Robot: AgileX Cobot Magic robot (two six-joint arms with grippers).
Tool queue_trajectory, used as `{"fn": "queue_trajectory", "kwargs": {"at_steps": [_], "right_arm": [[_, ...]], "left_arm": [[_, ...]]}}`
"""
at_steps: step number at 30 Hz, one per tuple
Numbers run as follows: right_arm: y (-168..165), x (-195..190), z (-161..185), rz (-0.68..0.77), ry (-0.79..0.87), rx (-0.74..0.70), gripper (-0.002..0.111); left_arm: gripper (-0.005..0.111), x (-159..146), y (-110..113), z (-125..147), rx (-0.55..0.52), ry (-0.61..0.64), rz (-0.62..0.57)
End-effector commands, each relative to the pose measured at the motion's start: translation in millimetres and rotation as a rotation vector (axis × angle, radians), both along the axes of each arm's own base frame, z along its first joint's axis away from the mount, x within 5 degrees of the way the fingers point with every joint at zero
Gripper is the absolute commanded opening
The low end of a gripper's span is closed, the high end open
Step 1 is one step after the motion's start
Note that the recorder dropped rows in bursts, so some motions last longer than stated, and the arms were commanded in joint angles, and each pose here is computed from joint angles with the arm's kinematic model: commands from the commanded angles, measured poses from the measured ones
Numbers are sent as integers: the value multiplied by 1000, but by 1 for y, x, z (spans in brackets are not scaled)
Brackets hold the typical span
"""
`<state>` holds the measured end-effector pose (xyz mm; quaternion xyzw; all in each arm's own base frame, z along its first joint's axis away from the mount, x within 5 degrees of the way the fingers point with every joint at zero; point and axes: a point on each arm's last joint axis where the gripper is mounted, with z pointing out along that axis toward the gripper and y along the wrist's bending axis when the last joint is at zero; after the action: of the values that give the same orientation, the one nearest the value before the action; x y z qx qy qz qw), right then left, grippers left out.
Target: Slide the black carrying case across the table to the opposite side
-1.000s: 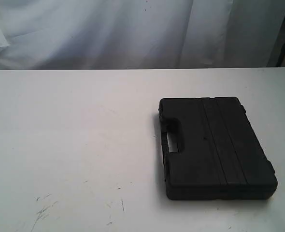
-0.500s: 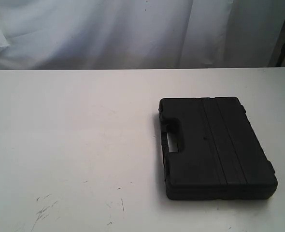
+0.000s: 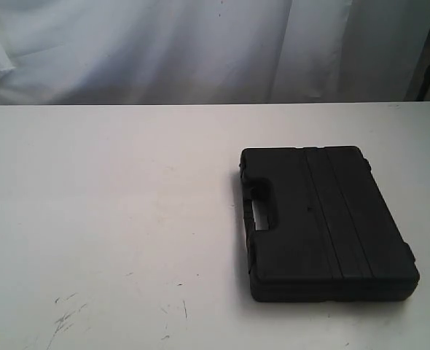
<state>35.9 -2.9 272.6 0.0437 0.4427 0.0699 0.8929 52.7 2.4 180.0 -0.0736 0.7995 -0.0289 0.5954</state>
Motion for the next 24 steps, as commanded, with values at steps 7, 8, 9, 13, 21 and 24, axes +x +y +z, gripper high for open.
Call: {"fn": "queue_trajectory", "kwargs": {"at_steps": [7,8,9,13,21,24], "right_arm": [[3,2,80,7,179,-66,0],[4,6,89,10,203,-69,0],[4,12,93,15,252,-72,0],[7,40,108,40,474,-86,0],[21,96,83,202,968,-39,0],[31,105,64,309,1155,-117,0]], "left_arm": [[0,0,-1,0,-7,-15,-7],[0,0,-1,0,-7,-15,-7],[0,0,-1,0,-7,-15,-7],[0,0,-1,0,-7,-15,-7],[0,0,-1,0,-7,-15,-7],[0,0,-1,0,-7,-15,-7]]}}
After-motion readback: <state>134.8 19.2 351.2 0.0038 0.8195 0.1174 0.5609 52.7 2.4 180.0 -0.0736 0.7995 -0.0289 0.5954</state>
